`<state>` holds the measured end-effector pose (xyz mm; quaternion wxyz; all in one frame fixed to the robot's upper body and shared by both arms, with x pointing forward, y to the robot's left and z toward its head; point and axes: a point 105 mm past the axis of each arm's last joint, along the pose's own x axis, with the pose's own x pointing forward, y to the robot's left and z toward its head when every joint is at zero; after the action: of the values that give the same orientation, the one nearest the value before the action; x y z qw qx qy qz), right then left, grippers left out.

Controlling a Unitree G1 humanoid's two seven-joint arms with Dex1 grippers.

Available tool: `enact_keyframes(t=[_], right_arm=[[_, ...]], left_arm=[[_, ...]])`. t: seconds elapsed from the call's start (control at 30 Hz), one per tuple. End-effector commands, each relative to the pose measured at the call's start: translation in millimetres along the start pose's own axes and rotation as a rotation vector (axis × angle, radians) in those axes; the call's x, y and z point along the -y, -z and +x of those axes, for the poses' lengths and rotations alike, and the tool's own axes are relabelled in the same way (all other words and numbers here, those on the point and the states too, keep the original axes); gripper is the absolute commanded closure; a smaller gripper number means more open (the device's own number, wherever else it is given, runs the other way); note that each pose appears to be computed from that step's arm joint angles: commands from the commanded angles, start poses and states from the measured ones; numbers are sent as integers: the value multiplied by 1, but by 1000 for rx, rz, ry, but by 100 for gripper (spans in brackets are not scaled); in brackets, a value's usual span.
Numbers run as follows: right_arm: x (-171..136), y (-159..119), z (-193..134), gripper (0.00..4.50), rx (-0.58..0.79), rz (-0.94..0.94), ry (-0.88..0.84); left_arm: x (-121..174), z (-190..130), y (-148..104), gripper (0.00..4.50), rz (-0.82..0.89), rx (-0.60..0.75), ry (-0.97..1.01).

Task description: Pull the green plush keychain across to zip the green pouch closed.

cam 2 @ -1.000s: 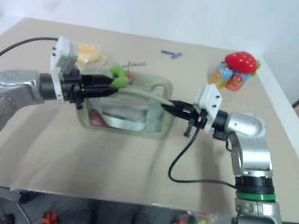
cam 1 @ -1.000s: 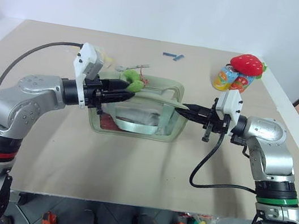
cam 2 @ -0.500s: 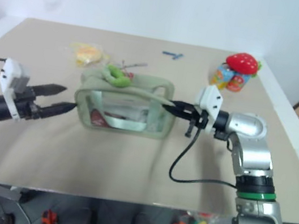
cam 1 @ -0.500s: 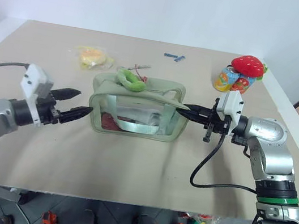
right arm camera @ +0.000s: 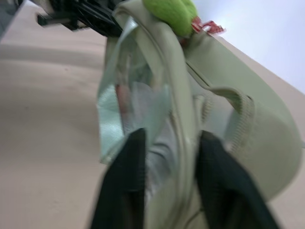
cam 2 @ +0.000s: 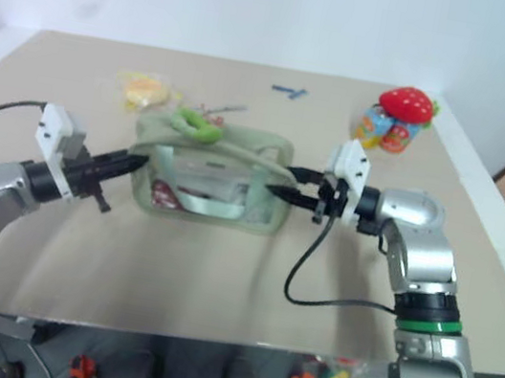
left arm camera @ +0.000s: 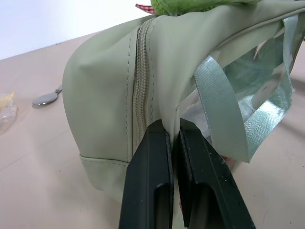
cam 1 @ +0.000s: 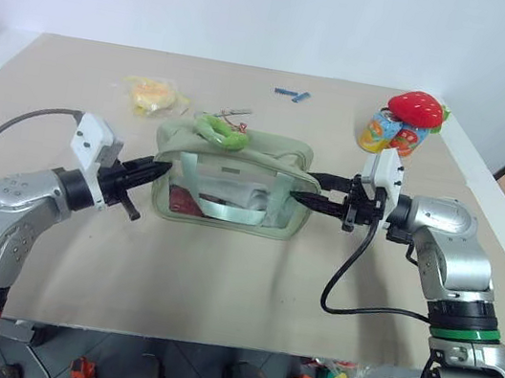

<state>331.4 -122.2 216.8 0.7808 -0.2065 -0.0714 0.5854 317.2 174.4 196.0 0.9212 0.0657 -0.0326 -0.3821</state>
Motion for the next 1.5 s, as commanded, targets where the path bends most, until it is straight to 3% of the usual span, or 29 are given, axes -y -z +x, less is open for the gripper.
enact_keyframes(t=[0.03, 0.17, 0.33, 0.57, 0.6, 0.77, 1.0, 1.3, 1.5], right_arm=[[-2, -41, 1, 140, 22, -121, -54], [-2, -77, 11, 8, 67, -206, -67], [-2, -98, 40, 2, 118, -289, -54], [1, -89, 78, 2, 118, -305, -34], [1, -85, 81, 57, 111, -305, -35], [2, -73, 86, 228, 87, -294, -43], [6, -76, 82, 448, 123, -255, -13], [22, -97, 50, 448, 174, -329, 75], [45, -100, 12, 448, 111, -429, 168]], left_arm=[[5, 2, -7, 450, 33, 29, 34], [8, 3, -5, 450, 23, 26, 44], [12, 4, -3, 450, 14, 24, 50], [21, 8, -5, 450, 6, 31, 61], [22, 8, -5, 450, 5, 32, 62], [23, 9, -7, 450, 4, 36, 60], [22, 11, -8, 450, 0, 36, 52], [12, 18, -8, 450, -3, 30, -8], [15, 23, -4, 450, -11, 11, -10]])
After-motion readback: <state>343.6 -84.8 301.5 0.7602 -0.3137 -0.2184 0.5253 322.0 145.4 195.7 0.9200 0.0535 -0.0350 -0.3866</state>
